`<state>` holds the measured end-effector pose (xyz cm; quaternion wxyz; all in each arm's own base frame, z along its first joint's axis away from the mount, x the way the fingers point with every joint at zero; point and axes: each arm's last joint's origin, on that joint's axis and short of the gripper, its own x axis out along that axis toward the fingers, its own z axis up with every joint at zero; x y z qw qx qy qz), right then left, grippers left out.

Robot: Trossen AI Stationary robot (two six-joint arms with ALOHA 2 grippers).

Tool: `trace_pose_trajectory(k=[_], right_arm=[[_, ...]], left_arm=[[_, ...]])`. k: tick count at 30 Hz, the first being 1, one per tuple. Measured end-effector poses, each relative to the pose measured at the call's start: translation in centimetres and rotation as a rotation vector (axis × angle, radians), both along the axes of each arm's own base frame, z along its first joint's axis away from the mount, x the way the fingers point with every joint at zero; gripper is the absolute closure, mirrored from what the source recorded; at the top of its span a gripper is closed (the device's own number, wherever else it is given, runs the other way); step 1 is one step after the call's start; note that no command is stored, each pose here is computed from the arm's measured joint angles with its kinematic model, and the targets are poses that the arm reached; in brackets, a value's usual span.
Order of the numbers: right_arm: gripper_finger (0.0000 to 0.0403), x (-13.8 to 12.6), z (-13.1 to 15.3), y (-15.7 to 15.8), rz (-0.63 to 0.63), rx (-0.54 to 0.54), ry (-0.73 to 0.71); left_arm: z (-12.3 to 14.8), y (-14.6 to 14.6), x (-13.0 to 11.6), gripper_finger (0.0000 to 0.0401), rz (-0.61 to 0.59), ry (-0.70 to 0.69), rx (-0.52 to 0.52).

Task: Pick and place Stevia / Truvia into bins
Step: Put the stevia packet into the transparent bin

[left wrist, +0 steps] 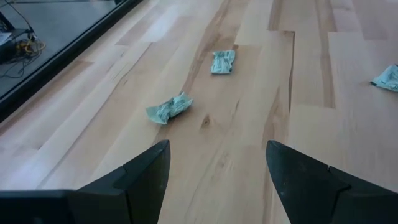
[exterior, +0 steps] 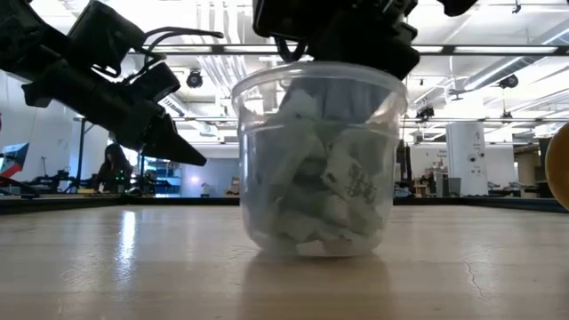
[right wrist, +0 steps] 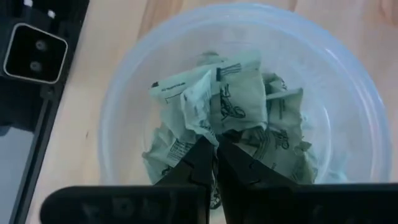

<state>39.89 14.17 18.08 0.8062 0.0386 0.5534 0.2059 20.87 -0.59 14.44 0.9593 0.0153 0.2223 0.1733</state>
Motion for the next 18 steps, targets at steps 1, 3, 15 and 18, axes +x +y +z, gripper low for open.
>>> trace_pose_trajectory(k=[1, 3, 15, 18], right_arm=[[0.0394, -0.1, 0.0, 0.0, -0.002, 0.000, 0.004], [0.0394, 0.0, 0.4, 0.0, -0.011, 0.006, -0.002], [0.0311, 0.0, 2.6, 0.4, -0.006, 0.020, -0.038], [0.0284, -0.3, 3.2, 0.5, -0.004, 0.011, -0.011]], left_arm=[[0.0, 0.0, 0.0, 0.0153, 0.000, -0.001, 0.000], [0.0, 0.0, 0.0, 0.0153, 0.000, -0.001, 0.000], [0.0, 0.0, 0.0, 0.0153, 0.000, -0.001, 0.000], [0.0, 0.0, 0.0, 0.0153, 0.000, -0.001, 0.000]])
